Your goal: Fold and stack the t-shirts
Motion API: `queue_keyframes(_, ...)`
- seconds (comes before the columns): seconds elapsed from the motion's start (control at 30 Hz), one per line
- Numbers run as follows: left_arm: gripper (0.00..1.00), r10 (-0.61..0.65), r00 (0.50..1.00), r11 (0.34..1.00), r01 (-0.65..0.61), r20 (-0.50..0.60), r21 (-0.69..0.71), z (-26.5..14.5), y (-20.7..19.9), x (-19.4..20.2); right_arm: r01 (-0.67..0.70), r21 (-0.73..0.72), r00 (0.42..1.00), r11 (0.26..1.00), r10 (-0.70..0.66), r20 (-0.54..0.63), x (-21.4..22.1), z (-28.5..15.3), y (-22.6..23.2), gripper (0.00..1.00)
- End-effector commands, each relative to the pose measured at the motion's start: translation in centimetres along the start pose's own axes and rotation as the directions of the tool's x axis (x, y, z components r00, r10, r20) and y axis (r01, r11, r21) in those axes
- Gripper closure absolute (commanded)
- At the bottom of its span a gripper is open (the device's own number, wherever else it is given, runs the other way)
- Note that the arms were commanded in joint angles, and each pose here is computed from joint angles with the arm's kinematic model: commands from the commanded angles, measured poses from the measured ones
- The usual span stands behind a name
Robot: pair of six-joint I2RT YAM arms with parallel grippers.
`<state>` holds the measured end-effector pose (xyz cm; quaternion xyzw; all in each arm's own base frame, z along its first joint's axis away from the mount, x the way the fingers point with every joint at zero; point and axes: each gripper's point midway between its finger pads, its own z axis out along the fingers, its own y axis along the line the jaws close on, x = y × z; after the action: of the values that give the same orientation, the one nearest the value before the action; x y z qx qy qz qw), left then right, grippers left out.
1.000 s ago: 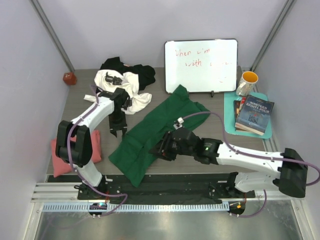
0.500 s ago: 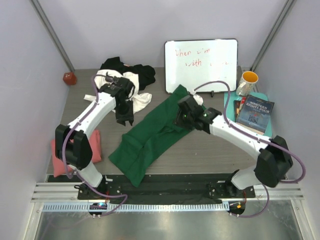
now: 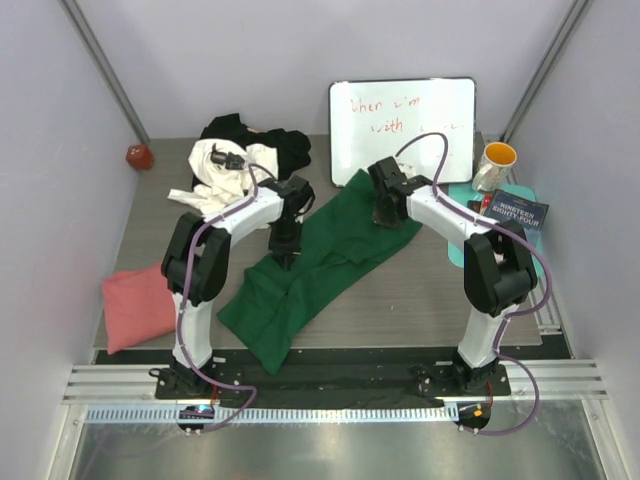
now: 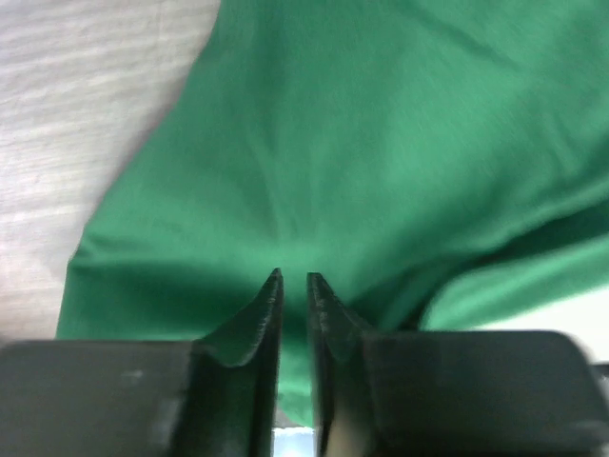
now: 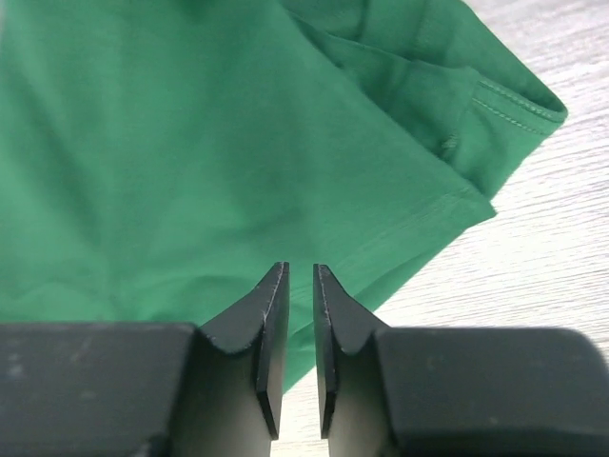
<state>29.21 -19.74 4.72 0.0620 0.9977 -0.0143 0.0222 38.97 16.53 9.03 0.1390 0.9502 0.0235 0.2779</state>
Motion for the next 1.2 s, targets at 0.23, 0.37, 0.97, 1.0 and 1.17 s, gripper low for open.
queue_keyframes(0.23,1.00,0.024,0.999,0.999,-0.024,-0.024,-0.028,2.8,0.0,0.5,0.104,0.079,0.989,0.991,-0.095,-0.118,2.7,4.1,-1.6,0.97)
queue_keyframes(0.37,1.00,0.023,0.999,0.999,-0.024,-0.040,-0.025,3.1,0.2,1.6,0.126,0.098,0.978,0.987,-0.107,-0.178,4.4,6.2,-1.9,0.99)
queue_keyframes(0.97,1.00,0.077,0.985,0.994,-0.089,-0.153,-0.070,4.2,1.5,7.5,0.275,-0.114,0.934,0.955,-0.293,-0.203,5.1,8.7,6.4,0.99)
queue_keyframes(1.0,1.00,0.077,0.985,0.993,-0.089,-0.156,-0.072,4.3,1.6,7.8,0.276,-0.125,0.933,0.953,-0.297,-0.203,5.1,8.9,6.9,0.99)
queue_keyframes(1.17,1.00,0.074,0.985,0.992,-0.089,-0.155,-0.093,4.2,2.0,7.9,0.297,-0.178,0.929,0.938,-0.327,-0.173,4.1,10.5,9.8,0.99)
